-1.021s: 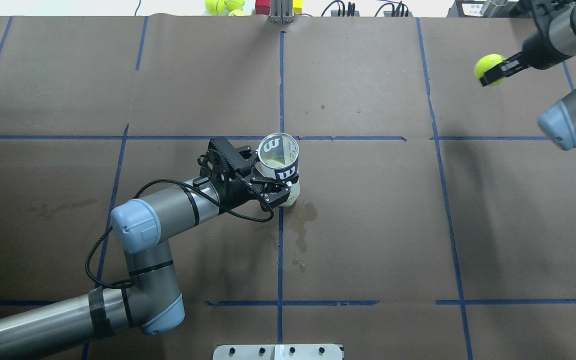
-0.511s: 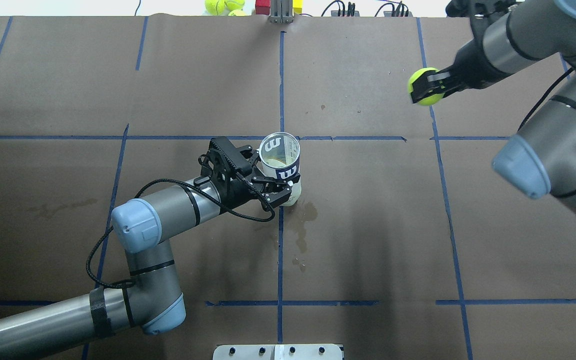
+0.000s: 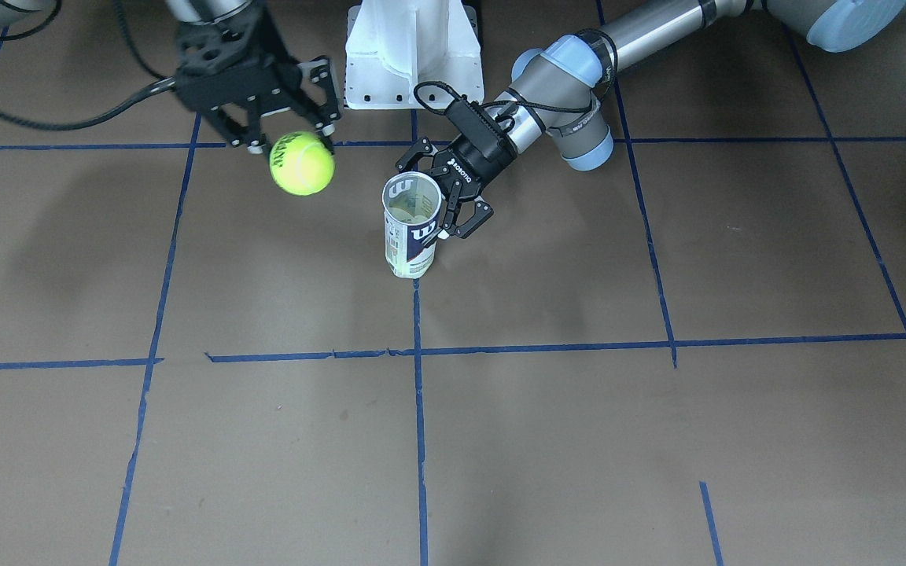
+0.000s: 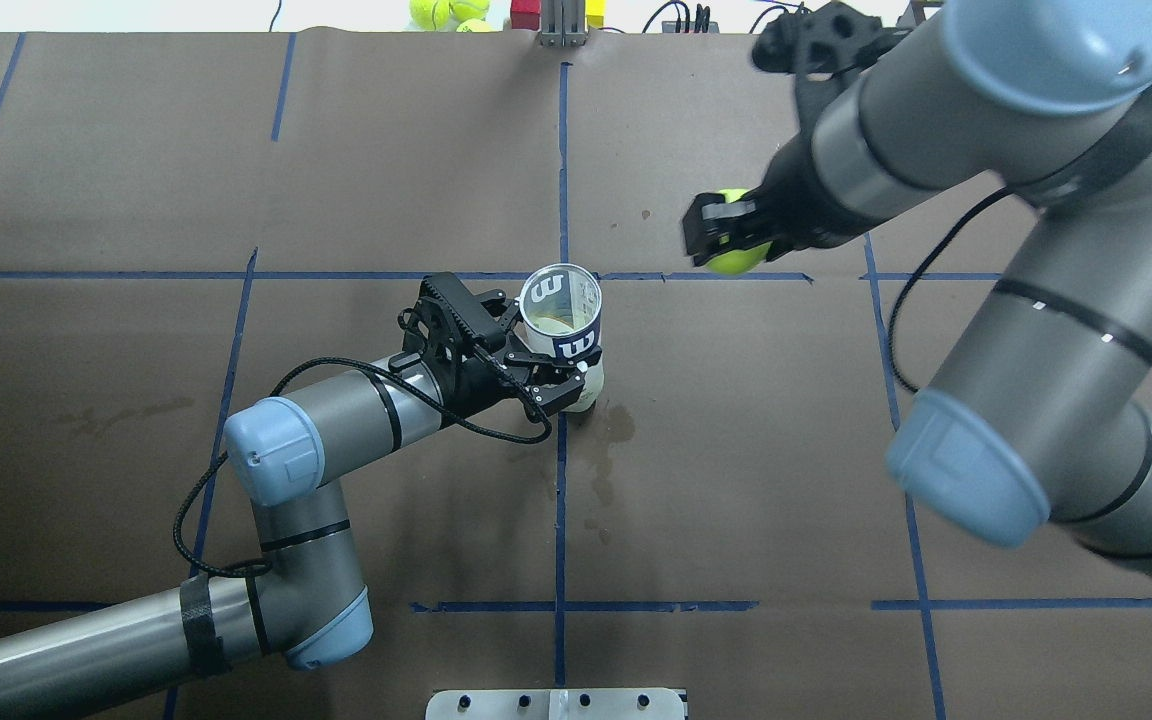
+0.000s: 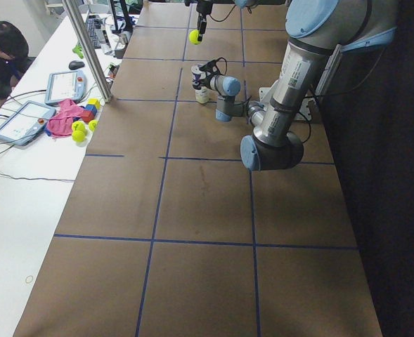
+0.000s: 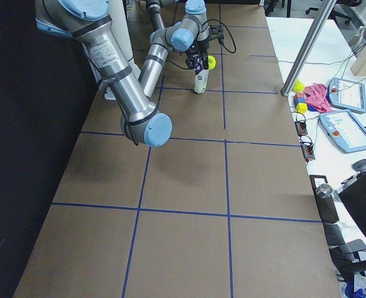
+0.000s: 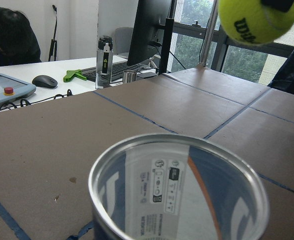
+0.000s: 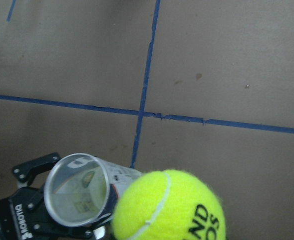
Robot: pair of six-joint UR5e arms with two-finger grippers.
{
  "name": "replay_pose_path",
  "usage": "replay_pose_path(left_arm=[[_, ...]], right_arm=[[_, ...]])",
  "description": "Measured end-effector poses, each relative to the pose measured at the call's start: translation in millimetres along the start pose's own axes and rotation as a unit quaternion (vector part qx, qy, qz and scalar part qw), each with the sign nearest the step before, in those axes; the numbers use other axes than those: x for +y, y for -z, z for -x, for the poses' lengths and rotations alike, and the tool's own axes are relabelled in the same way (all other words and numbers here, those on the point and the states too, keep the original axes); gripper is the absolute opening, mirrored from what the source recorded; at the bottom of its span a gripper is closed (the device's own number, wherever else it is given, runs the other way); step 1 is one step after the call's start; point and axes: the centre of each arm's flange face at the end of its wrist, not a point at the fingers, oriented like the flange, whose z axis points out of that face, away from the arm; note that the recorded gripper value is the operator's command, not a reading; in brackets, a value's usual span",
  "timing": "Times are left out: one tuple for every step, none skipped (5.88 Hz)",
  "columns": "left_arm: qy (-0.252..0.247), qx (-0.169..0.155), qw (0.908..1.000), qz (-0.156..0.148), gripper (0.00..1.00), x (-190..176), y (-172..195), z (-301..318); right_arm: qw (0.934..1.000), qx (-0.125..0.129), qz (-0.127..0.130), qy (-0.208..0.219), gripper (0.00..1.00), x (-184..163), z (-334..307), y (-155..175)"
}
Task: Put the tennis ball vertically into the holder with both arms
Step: 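Carry the Wilson ball with the right gripper above the can's opening, then open the right gripper to drop the Wilson ball into the can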
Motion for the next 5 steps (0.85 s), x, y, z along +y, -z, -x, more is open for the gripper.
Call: replay_pose_path(left_arm=[[-0.013, 0.000, 0.9999, 0.000, 0.81, -0.3, -0.2, -0.2], [-0.019, 0.000, 0.9998, 0.000, 0.81, -0.5, -0.3, -0.3], [-0.022, 0.000, 0.9998, 0.000, 0.81, 0.0, -0.4, 0.0], [-0.023, 0.000, 0.9997, 0.001, 0.81, 0.8, -0.6, 0.0], [-0.023, -0.001, 0.9997, 0.002, 0.81, 1.6, -0.9, -0.1]], right_arm=[[1.0000, 0.004, 0.005, -0.002, 0.08, 8.5, 24.2, 3.5], [0.9999, 0.007, 0.007, 0.001, 0.07, 13.0, 39.1, 1.9], [0.9999, 0.010, 0.009, 0.003, 0.08, 8.6, 56.8, -3.7], [0.9998, 0.014, 0.011, 0.003, 0.10, -1.2, 74.7, -10.6], [0.9997, 0.019, 0.012, 0.002, 0.16, -8.0, 84.9, -16.5]])
